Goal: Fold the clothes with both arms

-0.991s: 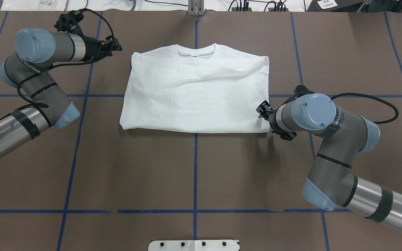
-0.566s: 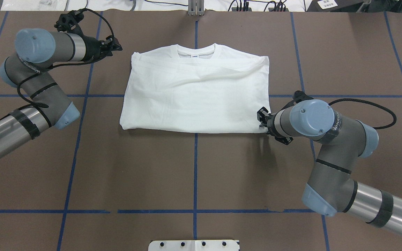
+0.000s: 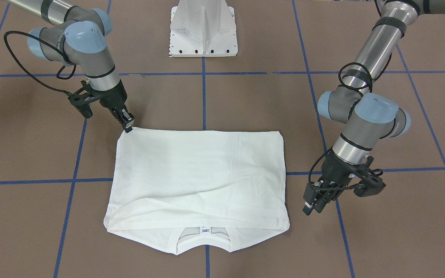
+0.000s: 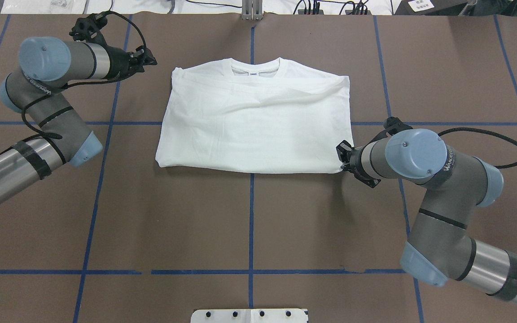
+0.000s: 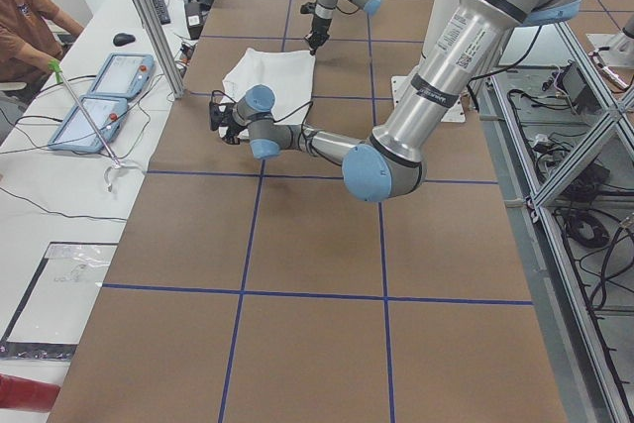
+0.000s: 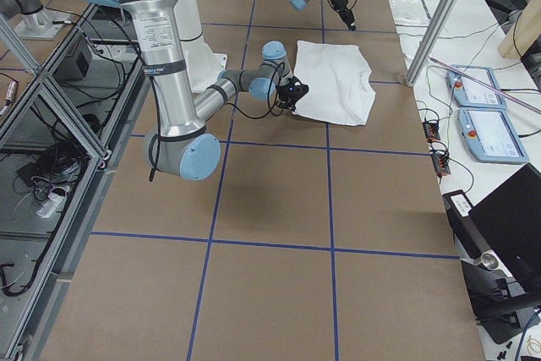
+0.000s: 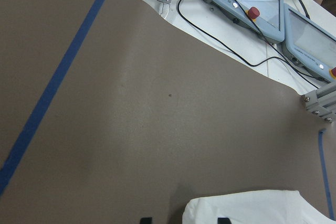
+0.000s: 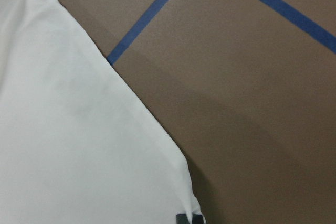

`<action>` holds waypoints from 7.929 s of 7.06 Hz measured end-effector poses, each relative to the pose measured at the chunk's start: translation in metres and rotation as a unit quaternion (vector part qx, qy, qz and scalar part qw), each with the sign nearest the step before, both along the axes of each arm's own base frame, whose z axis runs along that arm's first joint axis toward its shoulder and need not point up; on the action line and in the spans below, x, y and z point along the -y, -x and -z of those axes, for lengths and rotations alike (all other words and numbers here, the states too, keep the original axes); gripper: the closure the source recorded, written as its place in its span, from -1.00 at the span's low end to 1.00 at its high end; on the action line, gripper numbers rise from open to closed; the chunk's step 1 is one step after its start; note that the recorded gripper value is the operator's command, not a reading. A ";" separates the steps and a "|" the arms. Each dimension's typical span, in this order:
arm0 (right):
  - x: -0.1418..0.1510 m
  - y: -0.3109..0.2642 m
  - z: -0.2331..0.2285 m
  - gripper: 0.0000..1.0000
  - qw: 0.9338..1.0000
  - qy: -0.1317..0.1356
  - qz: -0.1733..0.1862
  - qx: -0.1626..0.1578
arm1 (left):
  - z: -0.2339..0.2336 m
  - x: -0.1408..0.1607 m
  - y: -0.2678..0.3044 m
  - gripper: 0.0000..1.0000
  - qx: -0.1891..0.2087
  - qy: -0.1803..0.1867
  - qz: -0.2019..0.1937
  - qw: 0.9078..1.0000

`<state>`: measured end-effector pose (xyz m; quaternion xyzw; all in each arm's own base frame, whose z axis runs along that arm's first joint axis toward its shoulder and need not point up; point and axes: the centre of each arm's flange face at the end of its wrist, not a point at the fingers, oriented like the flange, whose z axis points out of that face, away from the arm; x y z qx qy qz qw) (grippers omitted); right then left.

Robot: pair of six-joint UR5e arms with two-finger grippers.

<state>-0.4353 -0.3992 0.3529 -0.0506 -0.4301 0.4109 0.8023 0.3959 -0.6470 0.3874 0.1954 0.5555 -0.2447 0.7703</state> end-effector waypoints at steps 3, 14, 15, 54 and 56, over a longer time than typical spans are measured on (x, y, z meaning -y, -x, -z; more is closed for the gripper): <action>-0.110 -0.026 0.038 1.00 0.991 0.046 0.112 0.055 | 0.038 -0.055 0.008 -0.26 -0.061 0.032 -0.047 0.996; -0.228 -0.025 0.064 -1.00 0.957 0.117 0.249 0.088 | 0.084 -0.333 -0.134 0.56 -0.098 0.233 -0.169 0.953; -0.219 -0.029 0.064 -1.00 0.960 0.116 0.238 0.089 | 0.082 -0.331 -0.137 1.00 -0.094 0.232 -0.161 0.955; -0.142 0.132 0.072 1.00 0.999 0.031 0.002 -0.015 | 0.073 -0.043 0.004 -0.33 -0.075 0.057 -0.059 0.994; -0.142 0.129 0.074 1.00 0.999 0.032 0.002 -0.013 | 0.073 -0.044 0.004 -0.34 -0.076 0.058 -0.058 0.994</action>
